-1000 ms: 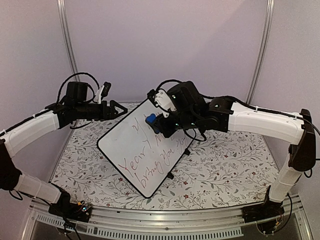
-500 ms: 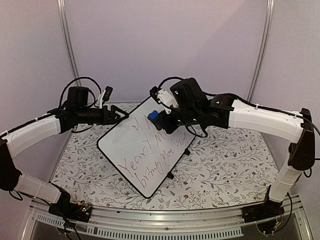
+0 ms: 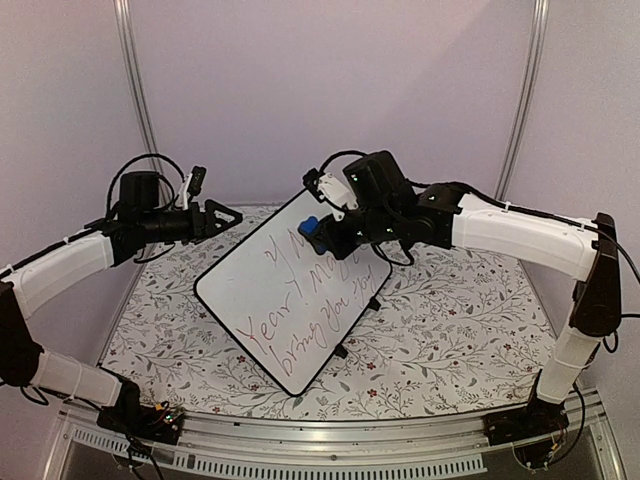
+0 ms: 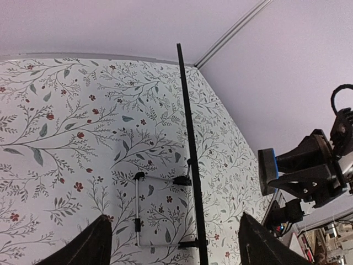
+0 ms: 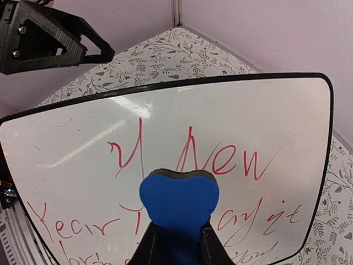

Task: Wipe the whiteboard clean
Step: Erase the whiteboard at the center of the board.

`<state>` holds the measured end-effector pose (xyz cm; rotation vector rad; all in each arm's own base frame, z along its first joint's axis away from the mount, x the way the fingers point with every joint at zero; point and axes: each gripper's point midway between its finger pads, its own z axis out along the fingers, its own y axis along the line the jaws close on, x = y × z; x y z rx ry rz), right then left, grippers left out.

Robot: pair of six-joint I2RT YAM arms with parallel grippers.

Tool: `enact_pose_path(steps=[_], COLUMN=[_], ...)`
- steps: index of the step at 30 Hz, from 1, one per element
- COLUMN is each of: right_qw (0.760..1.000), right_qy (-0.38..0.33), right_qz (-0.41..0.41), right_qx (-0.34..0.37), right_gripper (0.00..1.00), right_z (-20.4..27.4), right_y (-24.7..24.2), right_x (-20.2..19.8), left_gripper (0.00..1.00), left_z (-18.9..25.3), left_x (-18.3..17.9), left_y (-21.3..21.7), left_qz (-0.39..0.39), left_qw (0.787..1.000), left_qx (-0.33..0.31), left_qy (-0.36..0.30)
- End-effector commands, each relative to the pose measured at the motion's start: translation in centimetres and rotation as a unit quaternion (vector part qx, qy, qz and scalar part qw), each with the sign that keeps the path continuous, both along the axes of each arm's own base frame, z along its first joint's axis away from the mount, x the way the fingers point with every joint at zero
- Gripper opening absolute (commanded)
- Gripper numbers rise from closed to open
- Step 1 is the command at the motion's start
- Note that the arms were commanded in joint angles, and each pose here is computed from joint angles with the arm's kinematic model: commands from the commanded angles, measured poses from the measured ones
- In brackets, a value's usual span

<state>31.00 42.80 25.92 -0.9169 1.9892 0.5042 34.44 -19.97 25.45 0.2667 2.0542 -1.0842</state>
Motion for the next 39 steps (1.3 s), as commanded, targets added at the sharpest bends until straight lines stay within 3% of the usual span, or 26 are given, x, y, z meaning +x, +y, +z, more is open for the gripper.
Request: enact_pose_path(steps=[1,14,39], right_qw=[1.000,1.000,0.999], right_qy=[-0.004,-0.011,0.017], right_qz=[0.007,-0.006,-0.015], right_qx=[0.008,0.026,0.031], right_gripper=[0.03,0.03,0.04], right_z=[1.1,2.6,0.5], right_y=[0.5,-0.1,-0.2], right_x=[0.4,0.5,0.2], left_gripper=[0.77,0.77,0.77], left_z=[0.8,1.1,1.8], left_x=[-0.6,-0.8,-1.3], left_y=[-0.1,-0.2,-0.4], left_qz=[-0.005,-0.010,-0.014], left_qw=[1.000,1.000,0.999], left_qx=[-0.009,-0.013,-0.010], left_qy=[-0.015,-0.025,-0.038])
